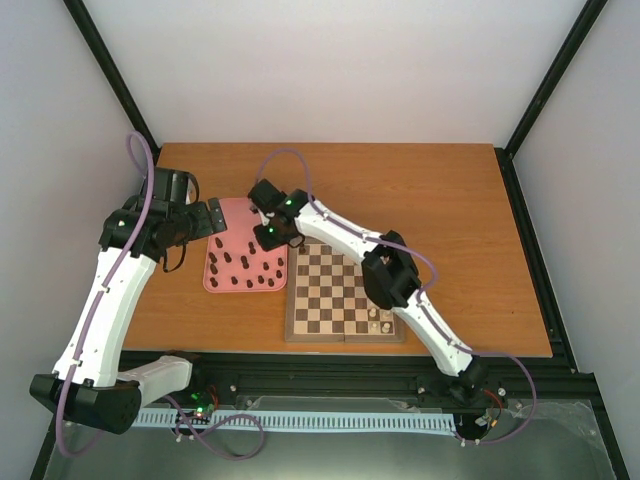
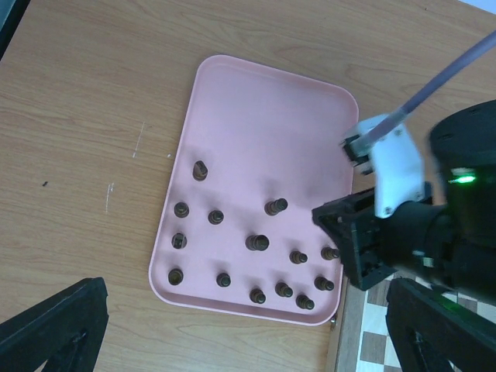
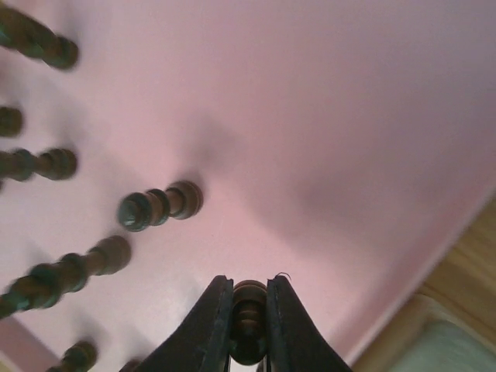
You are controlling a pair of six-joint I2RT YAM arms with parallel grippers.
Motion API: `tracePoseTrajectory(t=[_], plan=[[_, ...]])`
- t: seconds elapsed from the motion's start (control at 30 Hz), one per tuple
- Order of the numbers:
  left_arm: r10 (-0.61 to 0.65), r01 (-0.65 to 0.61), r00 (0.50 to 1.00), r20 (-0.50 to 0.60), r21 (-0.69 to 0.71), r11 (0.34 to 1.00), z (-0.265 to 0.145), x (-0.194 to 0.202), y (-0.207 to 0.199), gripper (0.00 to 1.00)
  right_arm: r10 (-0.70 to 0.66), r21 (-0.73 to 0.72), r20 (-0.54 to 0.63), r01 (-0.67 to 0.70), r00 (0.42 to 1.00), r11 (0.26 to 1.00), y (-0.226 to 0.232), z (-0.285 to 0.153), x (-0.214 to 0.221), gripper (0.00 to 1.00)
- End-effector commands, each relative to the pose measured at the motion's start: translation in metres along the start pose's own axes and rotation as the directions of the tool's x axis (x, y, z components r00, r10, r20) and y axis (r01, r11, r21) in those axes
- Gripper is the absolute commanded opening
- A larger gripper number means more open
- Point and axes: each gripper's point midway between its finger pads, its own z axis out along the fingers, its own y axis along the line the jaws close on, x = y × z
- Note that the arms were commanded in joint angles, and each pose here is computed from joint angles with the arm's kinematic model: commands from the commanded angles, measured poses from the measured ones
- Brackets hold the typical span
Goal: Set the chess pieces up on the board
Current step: Pick up the chess piece from the storage box, then place the chess piece on the chessboard.
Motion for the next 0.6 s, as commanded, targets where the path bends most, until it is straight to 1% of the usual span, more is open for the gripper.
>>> tracePoseTrajectory(t=[0.0,0.1,0.23,0.37,0.57], plan=[[-0.006,0.006,1.000,0.015,0.013,1.000,0.000,-0.004,-0.002,1.00,0.002,-0.009,0.224,0.000,0.975,1.000,0.001,-0.098,-0.058,0.07],[-0.009,0.009,1.000,0.007,0.018,1.000,0.002,-0.003,-0.003,1.00,0.021,0.018,0.229,-0.026,0.973,1.000,-0.017,-0.117,-0.057,0.07],[-0.013,0.013,1.000,0.005,0.023,1.000,0.005,-0.003,-0.005,1.00,0.043,0.088,0.199,-0.062,0.979,0.994,-0.050,-0.128,-0.037,0.06],[-0.010,0.010,1.000,-0.003,0.024,1.000,0.007,-0.002,-0.006,1.00,0.097,0.123,0.142,-0.114,0.985,0.986,-0.079,-0.120,-0.003,0.06],[-0.007,0.007,1.000,-0.018,0.024,1.000,0.013,0.000,-0.007,1.00,0.112,0.133,0.098,-0.124,0.989,0.983,-0.088,-0.112,0.021,0.06]])
